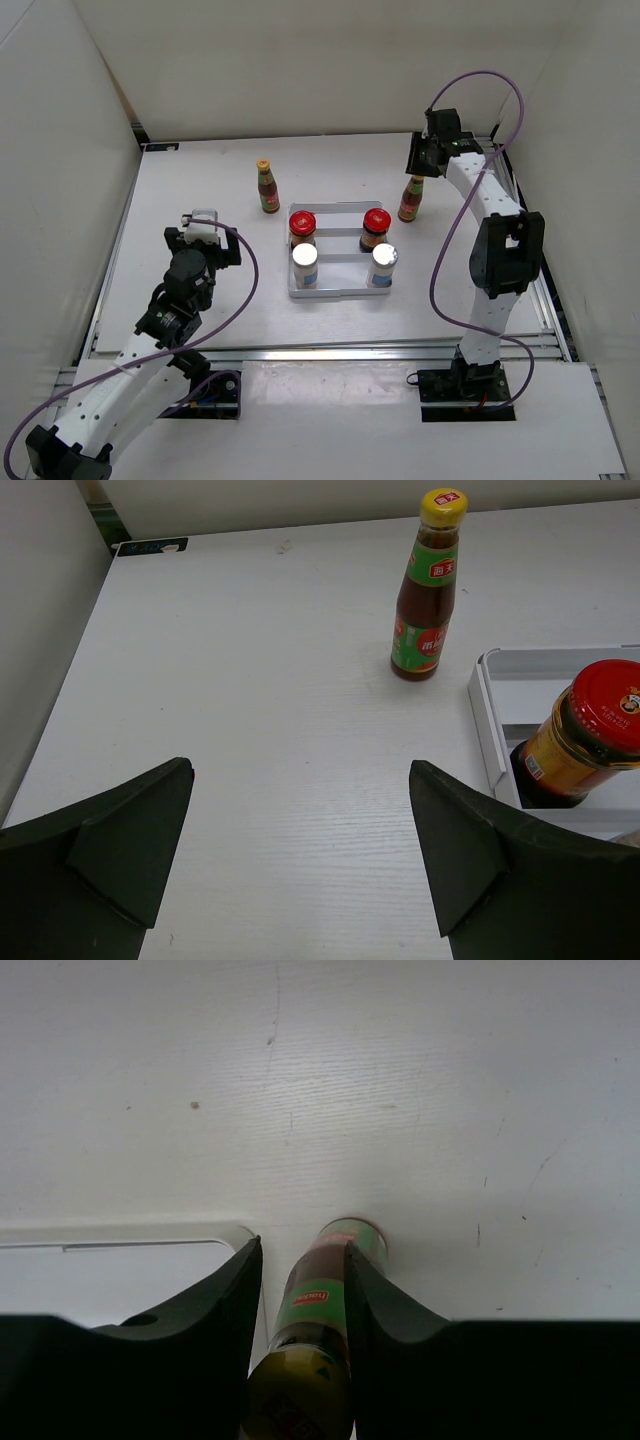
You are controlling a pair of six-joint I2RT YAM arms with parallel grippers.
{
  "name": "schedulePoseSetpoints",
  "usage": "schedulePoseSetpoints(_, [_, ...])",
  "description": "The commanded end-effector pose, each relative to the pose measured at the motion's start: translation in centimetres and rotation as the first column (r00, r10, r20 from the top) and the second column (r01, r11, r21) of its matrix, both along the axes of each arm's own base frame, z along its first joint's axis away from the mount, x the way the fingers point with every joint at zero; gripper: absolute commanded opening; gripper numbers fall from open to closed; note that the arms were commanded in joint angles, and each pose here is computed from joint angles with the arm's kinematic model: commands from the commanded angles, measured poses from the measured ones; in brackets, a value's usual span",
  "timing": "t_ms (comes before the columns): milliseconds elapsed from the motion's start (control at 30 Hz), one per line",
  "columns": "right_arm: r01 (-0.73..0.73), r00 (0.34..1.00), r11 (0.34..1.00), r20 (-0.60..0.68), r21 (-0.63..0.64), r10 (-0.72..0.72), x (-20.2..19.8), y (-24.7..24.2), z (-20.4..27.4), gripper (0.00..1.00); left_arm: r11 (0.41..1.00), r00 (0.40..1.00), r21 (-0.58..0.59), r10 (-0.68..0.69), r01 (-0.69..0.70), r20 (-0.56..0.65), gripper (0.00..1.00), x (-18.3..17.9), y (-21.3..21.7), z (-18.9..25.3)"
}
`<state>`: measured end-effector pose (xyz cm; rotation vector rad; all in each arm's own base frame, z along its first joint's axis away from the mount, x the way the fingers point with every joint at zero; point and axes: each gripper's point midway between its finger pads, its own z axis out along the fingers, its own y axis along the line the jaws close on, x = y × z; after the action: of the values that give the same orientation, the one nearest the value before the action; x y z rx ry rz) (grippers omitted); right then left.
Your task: Organize the condiment bottles
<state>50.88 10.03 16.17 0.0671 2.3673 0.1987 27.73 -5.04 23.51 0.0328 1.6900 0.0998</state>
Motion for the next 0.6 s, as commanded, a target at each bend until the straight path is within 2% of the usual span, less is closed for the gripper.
schedulePoseSetpoints(0, [0.004, 0.998, 1.0, 0.069, 0.016, -0.006, 0.1, 0.0, 2.8, 0.31, 1.0, 1.0, -0.016, 0.015, -0.014, 0.021, 1.0, 0.1, 0.2, 0.6])
schedulePoseSetpoints(100, [0.019, 0.997, 1.0, 0.071, 0.003, -0.02, 0.2, -0.3, 3.0, 0.2, 1.0, 1.0, -0.016, 0.015, -0.014, 0.021, 1.0, 0.1, 0.2, 0.6])
schedulePoseSetpoints(133, [0.03, 0.997, 1.0, 0.073, -0.005, -0.029, 0.2, -0.5, 3.0, 0.13, 1.0, 1.0, -0.016, 0.015, -0.014, 0.021, 1.0, 0.1, 0.2, 0.6])
schedulePoseSetpoints(300, [0.059, 0.995, 0.998, 0.077, -0.03, -0.056, 0.0, -1.3, 3.5, 0.0, 1.0, 1.0, -0.016, 0.015, -0.014, 0.021, 1.0, 0.1, 0.2, 0.6])
schedulePoseSetpoints(567, [0.067, 0.991, 0.997, 0.12, -0.026, -0.063, 0.5, -1.3, 5.4, 0.0, 1.0, 1.0, -0.016, 0.015, -0.014, 0.021, 1.0, 0.1, 0.2, 0.6])
